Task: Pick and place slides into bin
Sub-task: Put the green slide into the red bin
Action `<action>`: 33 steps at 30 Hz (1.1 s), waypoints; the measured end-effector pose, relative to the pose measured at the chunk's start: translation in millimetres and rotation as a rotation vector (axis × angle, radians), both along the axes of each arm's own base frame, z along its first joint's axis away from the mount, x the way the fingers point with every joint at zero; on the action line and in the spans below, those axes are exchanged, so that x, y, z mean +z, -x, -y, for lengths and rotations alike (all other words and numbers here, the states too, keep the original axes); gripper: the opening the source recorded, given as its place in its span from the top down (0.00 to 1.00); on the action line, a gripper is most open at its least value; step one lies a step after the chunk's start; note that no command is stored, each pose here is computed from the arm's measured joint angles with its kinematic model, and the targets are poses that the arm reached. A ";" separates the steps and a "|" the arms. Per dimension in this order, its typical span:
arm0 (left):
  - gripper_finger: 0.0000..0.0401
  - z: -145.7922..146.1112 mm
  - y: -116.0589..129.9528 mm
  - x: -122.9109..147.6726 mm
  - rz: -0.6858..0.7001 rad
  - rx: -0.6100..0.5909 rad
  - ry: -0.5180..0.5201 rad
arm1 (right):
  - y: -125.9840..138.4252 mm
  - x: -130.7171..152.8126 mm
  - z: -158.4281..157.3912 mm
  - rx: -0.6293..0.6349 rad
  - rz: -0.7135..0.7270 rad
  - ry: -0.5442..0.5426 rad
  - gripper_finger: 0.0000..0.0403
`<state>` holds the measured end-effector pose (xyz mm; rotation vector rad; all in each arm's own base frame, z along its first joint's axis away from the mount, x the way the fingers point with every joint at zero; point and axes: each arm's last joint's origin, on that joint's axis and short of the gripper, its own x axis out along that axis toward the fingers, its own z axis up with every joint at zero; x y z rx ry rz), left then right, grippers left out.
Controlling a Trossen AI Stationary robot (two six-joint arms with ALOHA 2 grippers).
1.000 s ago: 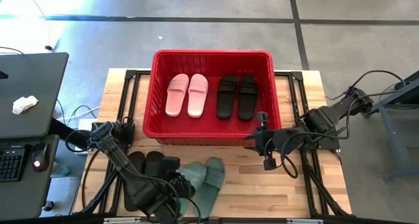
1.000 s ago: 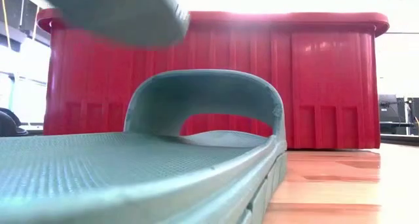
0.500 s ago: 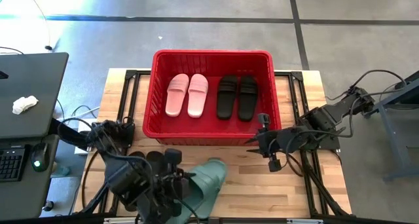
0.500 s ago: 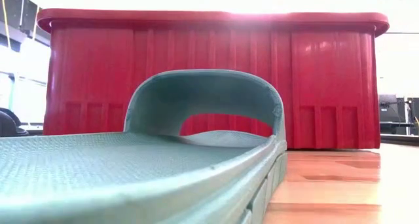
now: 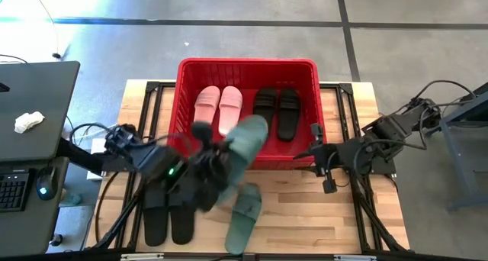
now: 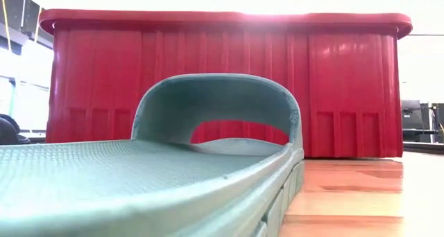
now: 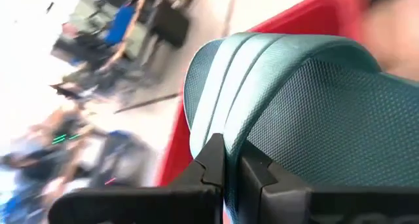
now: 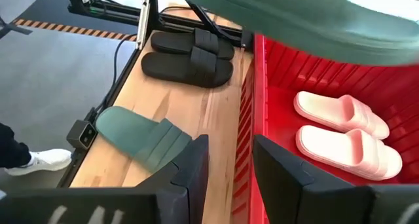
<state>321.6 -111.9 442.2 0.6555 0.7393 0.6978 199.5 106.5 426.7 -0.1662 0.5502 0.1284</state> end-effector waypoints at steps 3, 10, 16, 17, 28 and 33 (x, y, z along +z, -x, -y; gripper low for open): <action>1.00 -33.5 -4.1 0.6 -0.067 0.087 -0.048 | 0.0 0.1 0.6 -0.017 0.005 0.011 0.73; 1.00 -110.4 -8.8 4.4 -0.270 0.188 -0.082 | -0.4 0.6 2.9 -0.090 0.029 0.044 0.73; 1.00 -163.8 -6.4 1.3 -0.390 0.256 -0.047 | -2.7 1.2 9.2 -0.182 0.050 0.063 0.73; 1.00 -171.0 -5.9 -0.8 -0.412 0.269 -0.046 | -3.5 1.3 11.0 -0.195 0.051 0.065 0.73; 1.00 -223.8 6.5 -47.5 -0.467 0.373 0.042 | -14.2 0.9 35.4 -0.291 0.040 0.054 0.73; 1.00 -231.2 18.5 -84.5 -0.342 0.285 0.056 | -17.8 0.2 42.3 -0.288 0.027 0.040 0.73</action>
